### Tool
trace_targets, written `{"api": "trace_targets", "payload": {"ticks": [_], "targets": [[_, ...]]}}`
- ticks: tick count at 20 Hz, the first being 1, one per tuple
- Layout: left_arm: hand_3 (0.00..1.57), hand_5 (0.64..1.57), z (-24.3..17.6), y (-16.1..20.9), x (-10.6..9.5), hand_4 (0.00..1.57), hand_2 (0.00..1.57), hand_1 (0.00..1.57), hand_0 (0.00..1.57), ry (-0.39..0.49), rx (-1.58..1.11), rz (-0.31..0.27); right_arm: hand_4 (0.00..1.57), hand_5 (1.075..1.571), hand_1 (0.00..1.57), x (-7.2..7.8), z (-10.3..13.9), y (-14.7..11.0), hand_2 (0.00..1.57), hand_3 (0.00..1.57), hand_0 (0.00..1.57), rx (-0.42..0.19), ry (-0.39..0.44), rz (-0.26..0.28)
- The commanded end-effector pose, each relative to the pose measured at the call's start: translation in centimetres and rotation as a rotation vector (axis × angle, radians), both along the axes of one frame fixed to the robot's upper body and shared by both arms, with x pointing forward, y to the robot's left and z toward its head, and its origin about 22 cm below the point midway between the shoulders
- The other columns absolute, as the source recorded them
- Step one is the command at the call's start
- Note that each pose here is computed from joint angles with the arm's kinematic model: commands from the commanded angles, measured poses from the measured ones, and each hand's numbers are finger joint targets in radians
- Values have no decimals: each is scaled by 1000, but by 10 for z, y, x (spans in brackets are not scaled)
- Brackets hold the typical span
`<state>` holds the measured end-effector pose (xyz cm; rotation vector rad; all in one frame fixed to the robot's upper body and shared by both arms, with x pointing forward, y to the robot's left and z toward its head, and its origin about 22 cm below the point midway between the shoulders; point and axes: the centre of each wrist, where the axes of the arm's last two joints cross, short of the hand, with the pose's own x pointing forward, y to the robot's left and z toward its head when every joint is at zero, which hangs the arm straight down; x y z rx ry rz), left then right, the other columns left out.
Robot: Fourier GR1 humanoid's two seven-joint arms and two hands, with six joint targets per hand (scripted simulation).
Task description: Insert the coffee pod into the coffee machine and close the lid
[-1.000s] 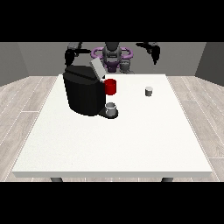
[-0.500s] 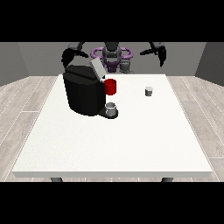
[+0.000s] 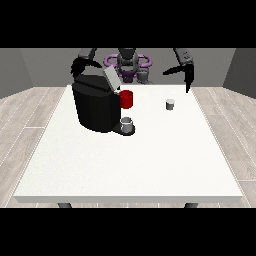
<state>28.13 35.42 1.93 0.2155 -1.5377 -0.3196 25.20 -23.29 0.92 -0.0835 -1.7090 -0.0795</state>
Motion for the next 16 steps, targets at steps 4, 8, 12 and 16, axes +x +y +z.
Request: {"api": "trace_targets", "payload": {"ticks": [4, 8, 12, 16], "targets": [[0, 1571, -5, 14, 27, 0, 0, 0, 0, 33, 67, 44, 332, 1571, 0, 21, 20, 5, 0, 0, 0, 2, -26, 35], [0, 1571, -5, 17, 38, 0, 0, 0, 0, 97, 93, 45, 397, 1571, 0, 18, 0, 13, 0, 0, 0, -7, 14, -13], [0, 1571, -7, 15, 44, 0, 0, 0, 0, 129, 156, -2, 371, 1571, 0, 30, -3, 15, 0, 0, 0, -24, 28, -44], [0, 1571, -43, -16, 37, 0, 375, 0, 0, 113, 231, -20, 423, 1571, 0, 26, -3, 24, 0, 0, 0, -46, 52, -14]]}}
